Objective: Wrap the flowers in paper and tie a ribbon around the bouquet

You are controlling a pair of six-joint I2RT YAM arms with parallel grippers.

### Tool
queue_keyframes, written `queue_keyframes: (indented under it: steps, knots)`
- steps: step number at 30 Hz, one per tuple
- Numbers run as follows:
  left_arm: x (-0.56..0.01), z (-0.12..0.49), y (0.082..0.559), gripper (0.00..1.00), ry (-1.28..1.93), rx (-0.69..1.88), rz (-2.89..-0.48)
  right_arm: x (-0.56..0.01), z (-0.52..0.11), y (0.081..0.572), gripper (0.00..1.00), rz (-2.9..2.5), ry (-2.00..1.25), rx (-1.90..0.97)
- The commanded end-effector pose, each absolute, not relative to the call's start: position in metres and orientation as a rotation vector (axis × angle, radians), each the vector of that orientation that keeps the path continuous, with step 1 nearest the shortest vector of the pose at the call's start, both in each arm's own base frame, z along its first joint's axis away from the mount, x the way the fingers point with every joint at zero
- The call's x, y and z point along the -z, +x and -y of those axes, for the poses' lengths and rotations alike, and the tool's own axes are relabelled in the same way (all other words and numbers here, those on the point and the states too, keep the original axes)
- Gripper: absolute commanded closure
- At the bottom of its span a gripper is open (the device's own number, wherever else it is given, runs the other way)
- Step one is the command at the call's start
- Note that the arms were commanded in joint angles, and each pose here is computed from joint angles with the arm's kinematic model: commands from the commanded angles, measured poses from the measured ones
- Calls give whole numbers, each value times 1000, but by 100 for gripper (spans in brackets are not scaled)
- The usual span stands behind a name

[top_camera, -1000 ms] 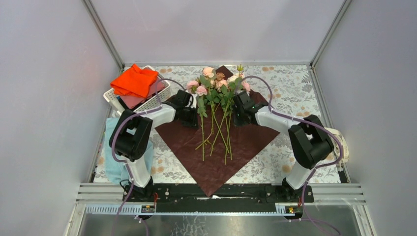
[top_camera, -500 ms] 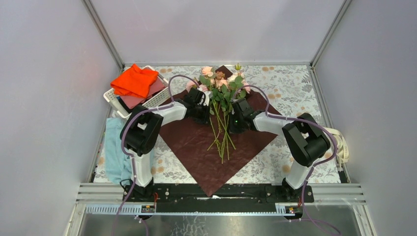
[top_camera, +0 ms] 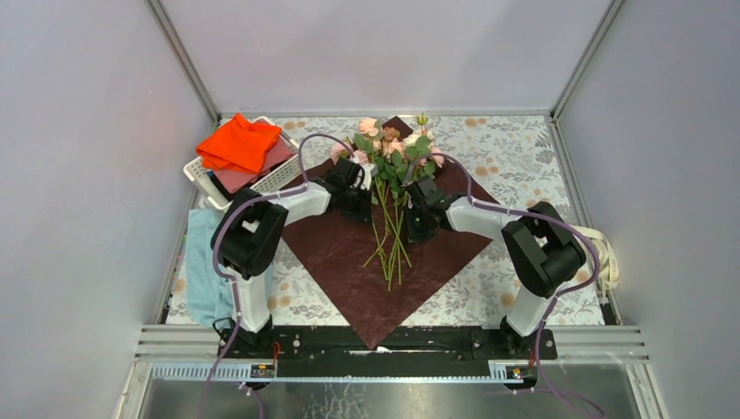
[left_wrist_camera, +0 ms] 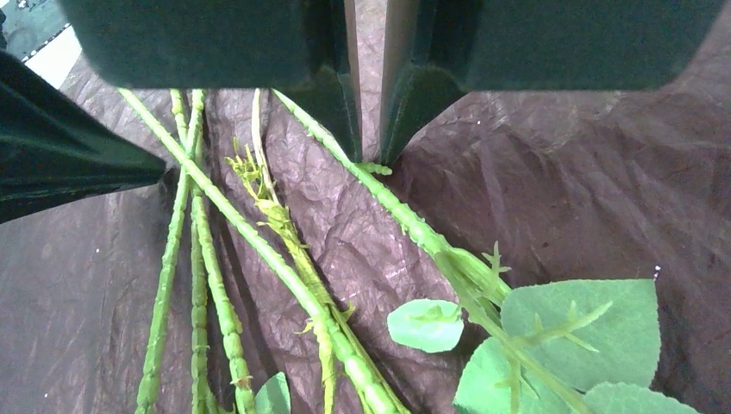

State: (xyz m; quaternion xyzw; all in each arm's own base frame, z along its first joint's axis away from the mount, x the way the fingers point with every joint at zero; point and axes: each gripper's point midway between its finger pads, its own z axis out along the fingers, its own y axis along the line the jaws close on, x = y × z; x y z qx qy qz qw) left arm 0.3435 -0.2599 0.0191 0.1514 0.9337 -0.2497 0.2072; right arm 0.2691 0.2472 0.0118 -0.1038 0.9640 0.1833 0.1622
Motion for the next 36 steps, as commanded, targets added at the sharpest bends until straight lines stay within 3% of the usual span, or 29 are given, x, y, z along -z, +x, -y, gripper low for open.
queue_keyframes:
  steps: [1,5,8,11,15,20,23,30,36]
  knots:
    - [-34,249,346,82,448,683,-2559,-50,-231,283,90,-2683,-366,-367]
    - [-70,242,350,79,497,719,-2500,-99,-221,297,84,-2558,-472,-292]
    - [-102,228,353,71,550,739,-2428,-131,-238,278,65,-2427,-783,-444]
    - [-128,196,357,49,546,759,-2361,-141,-263,218,44,-2114,-1382,-551]
    - [-140,163,347,26,621,734,-2342,-119,-270,120,26,-1446,-2048,-718]
    - [-135,155,313,12,767,745,-2330,-83,-266,73,24,-1137,-2255,-667]
    - [-131,159,296,8,790,808,-2342,-59,-272,53,24,-1028,-2323,-639]
    - [-121,157,281,5,795,832,-2384,-37,-292,66,27,-989,-2248,-563]
    - [-122,156,282,5,793,828,-2381,-31,-305,72,35,-981,-2254,-546]
